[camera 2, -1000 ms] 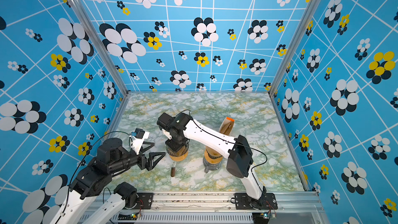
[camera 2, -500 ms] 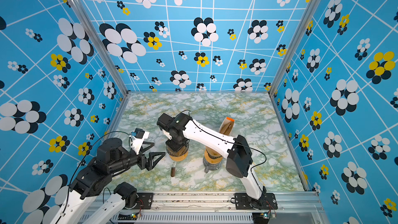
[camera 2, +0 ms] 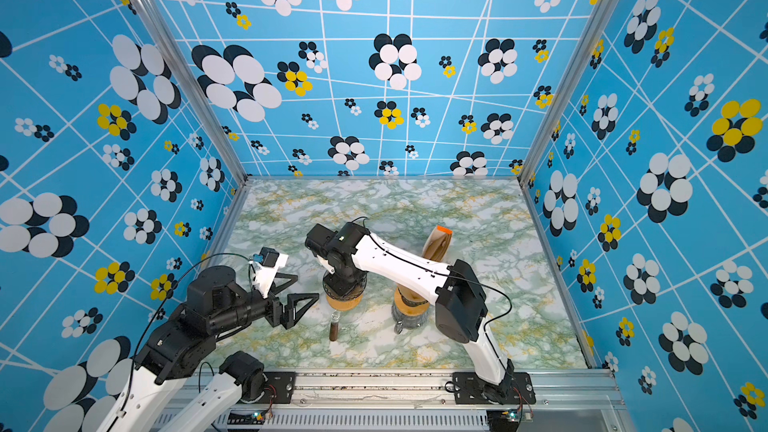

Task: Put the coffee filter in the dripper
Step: 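Press the filter down inside the dripper with the right gripper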

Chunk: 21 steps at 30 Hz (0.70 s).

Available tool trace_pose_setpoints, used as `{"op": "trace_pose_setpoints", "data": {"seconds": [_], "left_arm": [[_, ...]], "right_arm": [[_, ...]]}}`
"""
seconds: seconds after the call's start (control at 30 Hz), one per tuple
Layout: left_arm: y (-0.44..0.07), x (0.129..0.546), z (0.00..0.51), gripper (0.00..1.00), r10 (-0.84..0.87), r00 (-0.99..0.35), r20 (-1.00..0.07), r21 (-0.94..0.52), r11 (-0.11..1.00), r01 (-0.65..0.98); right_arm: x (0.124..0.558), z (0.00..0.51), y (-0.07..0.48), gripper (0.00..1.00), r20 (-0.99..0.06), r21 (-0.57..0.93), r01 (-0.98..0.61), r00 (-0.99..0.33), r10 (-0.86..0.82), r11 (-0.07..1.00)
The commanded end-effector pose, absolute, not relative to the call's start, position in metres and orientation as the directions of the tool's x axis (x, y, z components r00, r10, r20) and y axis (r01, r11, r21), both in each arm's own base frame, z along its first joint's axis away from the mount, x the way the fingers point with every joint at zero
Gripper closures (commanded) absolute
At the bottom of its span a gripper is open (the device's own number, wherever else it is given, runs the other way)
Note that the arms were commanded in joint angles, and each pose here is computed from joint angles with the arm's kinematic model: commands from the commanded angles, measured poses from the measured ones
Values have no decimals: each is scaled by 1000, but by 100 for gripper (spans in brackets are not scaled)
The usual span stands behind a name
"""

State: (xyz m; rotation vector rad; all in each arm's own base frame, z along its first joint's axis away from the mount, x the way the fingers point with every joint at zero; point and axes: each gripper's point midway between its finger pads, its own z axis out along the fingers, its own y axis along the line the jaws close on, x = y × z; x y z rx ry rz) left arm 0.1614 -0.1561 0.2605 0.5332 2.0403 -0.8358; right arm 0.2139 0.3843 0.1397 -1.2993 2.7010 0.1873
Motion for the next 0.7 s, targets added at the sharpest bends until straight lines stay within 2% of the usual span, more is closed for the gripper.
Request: {"op": "trace_pose_setpoints", "data": {"seconds": [0.0, 0.23, 0.33, 0.5, 0.67], "left_arm": [[-158, 164, 258, 1, 65, -553, -831, -368, 680, 634], [-158, 164, 257, 1, 65, -554, -830, -369, 681, 632], [-158, 164, 257, 1, 65, -554, -830, -370, 680, 634], [-157, 164, 258, 1, 63, -552, -831, -369, 681, 633], [-156, 166, 257, 1, 55, -560, -826, -374, 691, 619]], "right_arm": [[213, 146, 383, 87, -185, 39, -777, -624, -759, 628], [214, 177, 392, 87, -266, 78, -786, -610, -747, 614], [213, 184, 392, 93, -286, 72, -807, -579, -763, 586], [217, 189, 385, 99, -265, 35, -827, -549, -793, 561], [217, 193, 386, 100, -263, 36, -835, -538, -800, 550]]}}
